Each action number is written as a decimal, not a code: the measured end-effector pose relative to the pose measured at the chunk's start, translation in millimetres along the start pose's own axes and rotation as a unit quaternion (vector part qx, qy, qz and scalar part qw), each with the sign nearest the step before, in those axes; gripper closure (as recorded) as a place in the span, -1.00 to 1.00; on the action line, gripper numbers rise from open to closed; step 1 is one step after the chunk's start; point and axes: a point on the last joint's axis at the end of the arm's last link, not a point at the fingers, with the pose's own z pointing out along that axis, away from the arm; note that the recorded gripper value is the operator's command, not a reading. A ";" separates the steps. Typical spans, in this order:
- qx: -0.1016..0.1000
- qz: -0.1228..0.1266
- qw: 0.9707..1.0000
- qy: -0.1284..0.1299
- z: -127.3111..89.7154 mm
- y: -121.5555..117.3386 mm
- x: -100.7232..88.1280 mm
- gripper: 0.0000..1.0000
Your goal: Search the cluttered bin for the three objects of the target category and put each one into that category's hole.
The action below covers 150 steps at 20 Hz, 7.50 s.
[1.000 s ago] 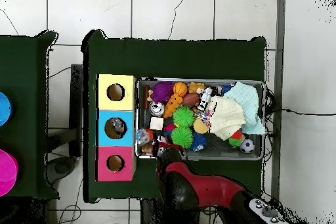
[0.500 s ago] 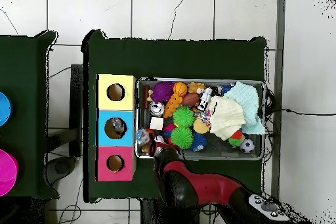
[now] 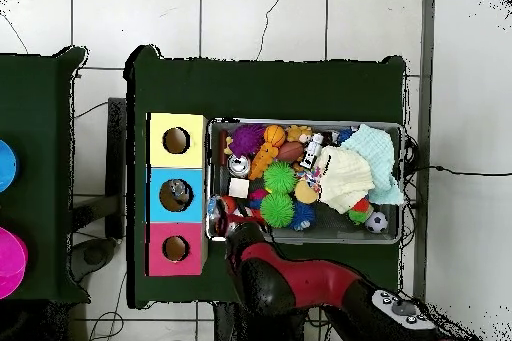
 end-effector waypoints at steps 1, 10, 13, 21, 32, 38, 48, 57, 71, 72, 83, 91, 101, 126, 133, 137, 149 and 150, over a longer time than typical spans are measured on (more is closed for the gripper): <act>-0.001 -0.001 1.000 0.000 0.3 1.5 0.0 -1.00; -0.015 0.010 1.000 0.024 10.6 6.9 21.4 -1.00; -0.021 0.012 0.999 0.034 13.7 8.1 31.2 -1.00; -0.038 0.023 0.998 0.041 20.5 7.3 49.3 -1.00; -0.052 0.029 0.998 0.023 27.1 3.3 54.3 -1.00; -0.053 0.027 0.998 0.021 27.1 3.2 54.4 -1.00; -0.042 0.011 0.999 0.021 26.6 3.5 54.8 -1.00; 0.006 -0.042 0.999 0.033 20.6 6.1 66.6 -1.00; 0.024 -0.032 0.999 0.005 12.9 -16.7 40.6 -1.00; 0.025 -0.031 0.999 0.003 12.3 -17.7 38.2 -1.00; 0.006 -0.031 0.999 -0.030 11.3 -10.7 7.3 -1.00; -0.009 -0.036 0.999 -0.034 14.1 1.6 2.0 -1.00; -0.010 -0.049 0.998 -0.041 24.0 8.7 -5.1 -1.00; 0.002 -0.041 0.999 -0.031 64.0 -7.0 4.2 -1.00; 0.002 -0.040 0.999 -0.029 64.4 -7.2 5.4 -1.00; 0.003 -0.040 0.999 -0.023 64.5 -7.6 6.9 -1.00; 0.007 -0.032 0.999 -0.007 66.5 -8.6 13.1 -1.00; 0.007 -0.030 1.000 -0.006 67.2 -8.6 14.3 -1.00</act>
